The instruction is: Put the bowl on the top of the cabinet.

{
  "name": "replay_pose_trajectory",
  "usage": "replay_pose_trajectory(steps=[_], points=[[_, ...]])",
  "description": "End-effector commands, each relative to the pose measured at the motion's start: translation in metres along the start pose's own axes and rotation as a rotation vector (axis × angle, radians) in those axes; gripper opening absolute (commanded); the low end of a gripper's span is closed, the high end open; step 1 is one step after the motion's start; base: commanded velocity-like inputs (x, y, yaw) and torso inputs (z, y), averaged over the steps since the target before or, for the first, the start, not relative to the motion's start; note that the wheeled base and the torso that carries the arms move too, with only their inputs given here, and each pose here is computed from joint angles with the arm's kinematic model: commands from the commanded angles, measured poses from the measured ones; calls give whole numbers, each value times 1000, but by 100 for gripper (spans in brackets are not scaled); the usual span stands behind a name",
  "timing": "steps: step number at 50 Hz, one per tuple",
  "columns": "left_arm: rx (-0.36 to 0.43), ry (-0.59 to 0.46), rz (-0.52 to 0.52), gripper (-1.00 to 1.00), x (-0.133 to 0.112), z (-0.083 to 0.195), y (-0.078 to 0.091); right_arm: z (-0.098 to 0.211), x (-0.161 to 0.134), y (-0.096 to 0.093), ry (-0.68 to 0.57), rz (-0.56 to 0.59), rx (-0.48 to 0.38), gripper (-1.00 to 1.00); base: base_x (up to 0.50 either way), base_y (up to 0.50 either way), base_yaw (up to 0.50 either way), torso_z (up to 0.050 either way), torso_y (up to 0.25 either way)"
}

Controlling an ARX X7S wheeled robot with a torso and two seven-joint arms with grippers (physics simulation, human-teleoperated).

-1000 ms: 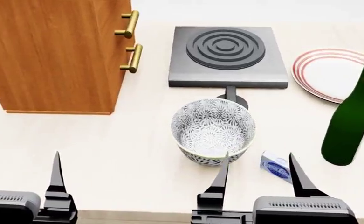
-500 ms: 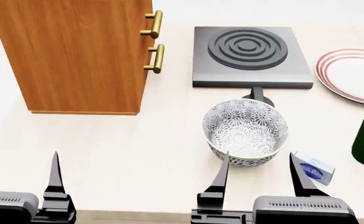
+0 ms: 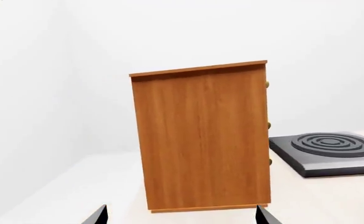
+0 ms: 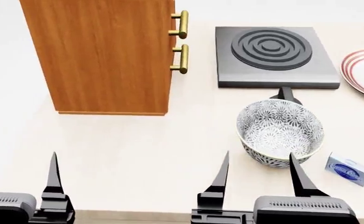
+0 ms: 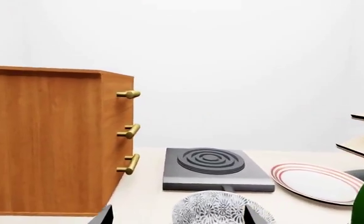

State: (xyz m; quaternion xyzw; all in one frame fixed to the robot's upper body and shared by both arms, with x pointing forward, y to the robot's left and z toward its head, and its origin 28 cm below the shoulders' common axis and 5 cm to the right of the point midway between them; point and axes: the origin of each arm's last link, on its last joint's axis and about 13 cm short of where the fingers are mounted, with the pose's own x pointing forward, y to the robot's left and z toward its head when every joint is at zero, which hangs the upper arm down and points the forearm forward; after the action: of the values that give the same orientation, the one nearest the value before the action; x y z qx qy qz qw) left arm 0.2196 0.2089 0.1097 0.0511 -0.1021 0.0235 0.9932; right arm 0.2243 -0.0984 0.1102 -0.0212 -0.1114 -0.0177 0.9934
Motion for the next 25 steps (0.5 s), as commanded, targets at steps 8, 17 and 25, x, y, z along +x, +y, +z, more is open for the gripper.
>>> replay_pose_trajectory(steps=[8, 17, 25], points=[[-13, 1, 1, 100, 0, 0, 1, 1, -1, 1, -18, 8, 13, 100, 0, 19, 0, 0, 0], [-7, 1, -2, 100, 1, -1, 0, 0, 0, -1, -7, 0, 8, 100, 0, 103, 0, 0, 0], [-8, 5, 3, 100, 0, -3, 1, -1, 0, 1, -4, 6, 6, 100, 0, 500, 0, 0, 0]])
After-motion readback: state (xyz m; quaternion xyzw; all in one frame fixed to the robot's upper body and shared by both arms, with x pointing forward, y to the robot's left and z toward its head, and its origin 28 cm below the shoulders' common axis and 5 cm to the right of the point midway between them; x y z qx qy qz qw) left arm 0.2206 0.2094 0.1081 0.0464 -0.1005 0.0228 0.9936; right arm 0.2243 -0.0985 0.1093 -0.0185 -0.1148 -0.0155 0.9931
